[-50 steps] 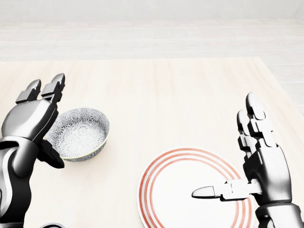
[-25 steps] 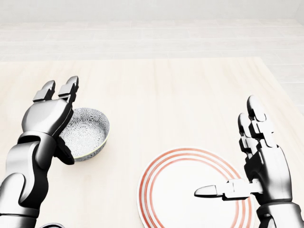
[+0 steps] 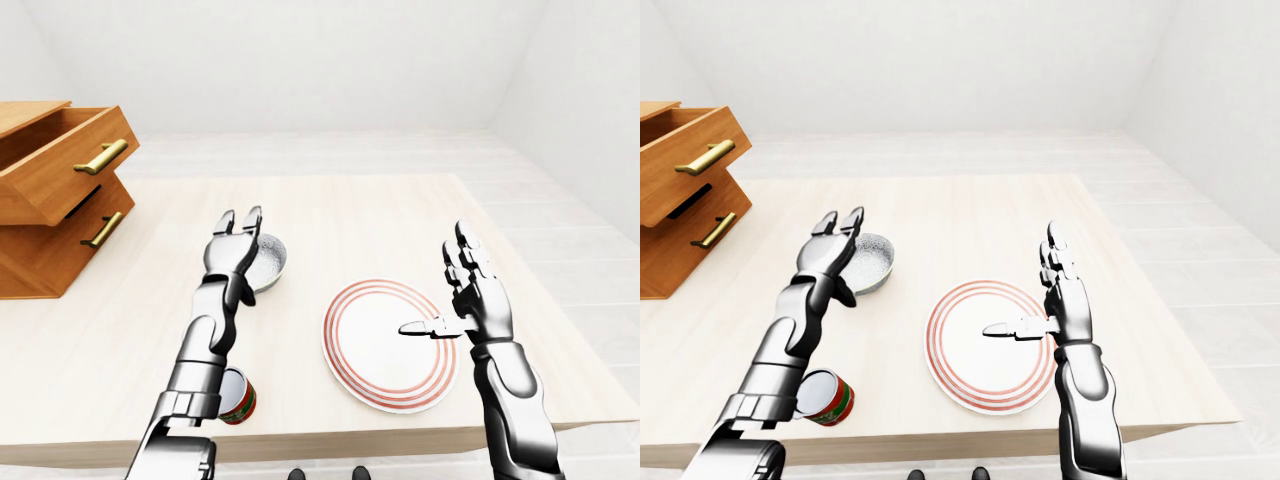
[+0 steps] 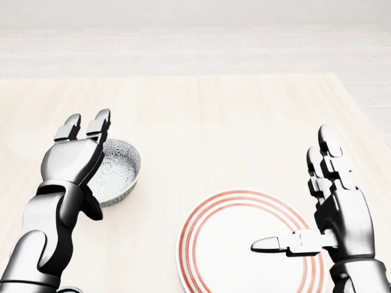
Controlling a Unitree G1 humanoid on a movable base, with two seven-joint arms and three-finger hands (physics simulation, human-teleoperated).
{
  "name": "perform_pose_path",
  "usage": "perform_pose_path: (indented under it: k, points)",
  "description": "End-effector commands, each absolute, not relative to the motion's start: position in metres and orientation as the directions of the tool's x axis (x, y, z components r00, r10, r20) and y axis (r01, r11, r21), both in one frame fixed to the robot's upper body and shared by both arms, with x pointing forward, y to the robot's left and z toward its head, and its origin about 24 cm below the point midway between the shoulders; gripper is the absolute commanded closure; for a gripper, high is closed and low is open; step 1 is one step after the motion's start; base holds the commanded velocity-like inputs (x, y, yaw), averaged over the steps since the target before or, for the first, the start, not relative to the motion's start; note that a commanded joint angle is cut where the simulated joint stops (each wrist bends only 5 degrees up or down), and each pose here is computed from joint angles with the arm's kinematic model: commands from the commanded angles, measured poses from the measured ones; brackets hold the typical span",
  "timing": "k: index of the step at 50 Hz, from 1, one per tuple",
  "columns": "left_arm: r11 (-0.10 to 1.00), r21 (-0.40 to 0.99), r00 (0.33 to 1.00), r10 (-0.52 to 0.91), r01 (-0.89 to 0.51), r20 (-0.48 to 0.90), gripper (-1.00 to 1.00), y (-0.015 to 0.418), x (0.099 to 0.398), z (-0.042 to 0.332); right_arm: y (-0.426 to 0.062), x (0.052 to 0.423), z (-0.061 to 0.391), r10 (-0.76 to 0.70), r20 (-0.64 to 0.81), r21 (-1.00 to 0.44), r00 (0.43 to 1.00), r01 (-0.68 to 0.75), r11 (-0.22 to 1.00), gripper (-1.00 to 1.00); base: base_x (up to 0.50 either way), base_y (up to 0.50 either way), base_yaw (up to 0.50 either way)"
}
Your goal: Put the bowl on the plate.
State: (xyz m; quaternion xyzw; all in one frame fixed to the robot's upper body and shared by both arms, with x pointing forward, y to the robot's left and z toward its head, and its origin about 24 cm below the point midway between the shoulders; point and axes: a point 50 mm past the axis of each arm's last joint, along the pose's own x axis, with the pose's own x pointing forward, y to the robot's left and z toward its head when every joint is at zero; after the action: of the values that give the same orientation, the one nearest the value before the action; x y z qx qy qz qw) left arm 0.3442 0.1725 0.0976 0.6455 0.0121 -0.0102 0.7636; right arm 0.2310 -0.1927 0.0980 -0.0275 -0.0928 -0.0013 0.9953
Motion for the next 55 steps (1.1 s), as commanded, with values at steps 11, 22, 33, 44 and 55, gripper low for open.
perform_pose_path:
  k: [11, 22, 33, 44, 55]
  points:
    - [0.164, 0.984, 0.998, -0.024, 0.066, -0.063, -1.0, 0.162, 0.332, 0.085, -0.193, 0.231, 0.096, 0.001, 0.176, -0.049, 0.984, 0.007, 0.999, -1.0, 0.0, 0.0, 0.0]
    - [0.156, 0.985, 0.997, -0.018, 0.074, -0.072, -1.0, 0.161, 0.332, 0.074, -0.195, 0.231, 0.096, -0.003, 0.178, -0.05, 0.984, 0.012, 0.999, -1.0, 0.0, 0.0, 0.0]
    - [0.153, 0.984, 0.996, -0.011, 0.087, -0.086, -1.0, 0.16, 0.333, 0.067, -0.194, 0.231, 0.094, -0.002, 0.17, -0.049, 0.985, 0.011, 0.999, -1.0, 0.0, 0.0, 0.0]
    - [0.154, 0.983, 0.995, 0.0, 0.096, -0.097, -1.0, 0.161, 0.334, 0.055, -0.194, 0.232, 0.094, -0.003, 0.168, -0.05, 0.986, 0.011, 0.999, -1.0, 0.0, 0.0, 0.0]
    - [0.151, 0.984, 0.995, 0.006, 0.095, -0.097, -1.0, 0.161, 0.336, 0.05, -0.195, 0.23, 0.095, -0.006, 0.172, -0.052, 0.985, 0.015, 0.999, -1.0, 0.0, 0.0, 0.0]
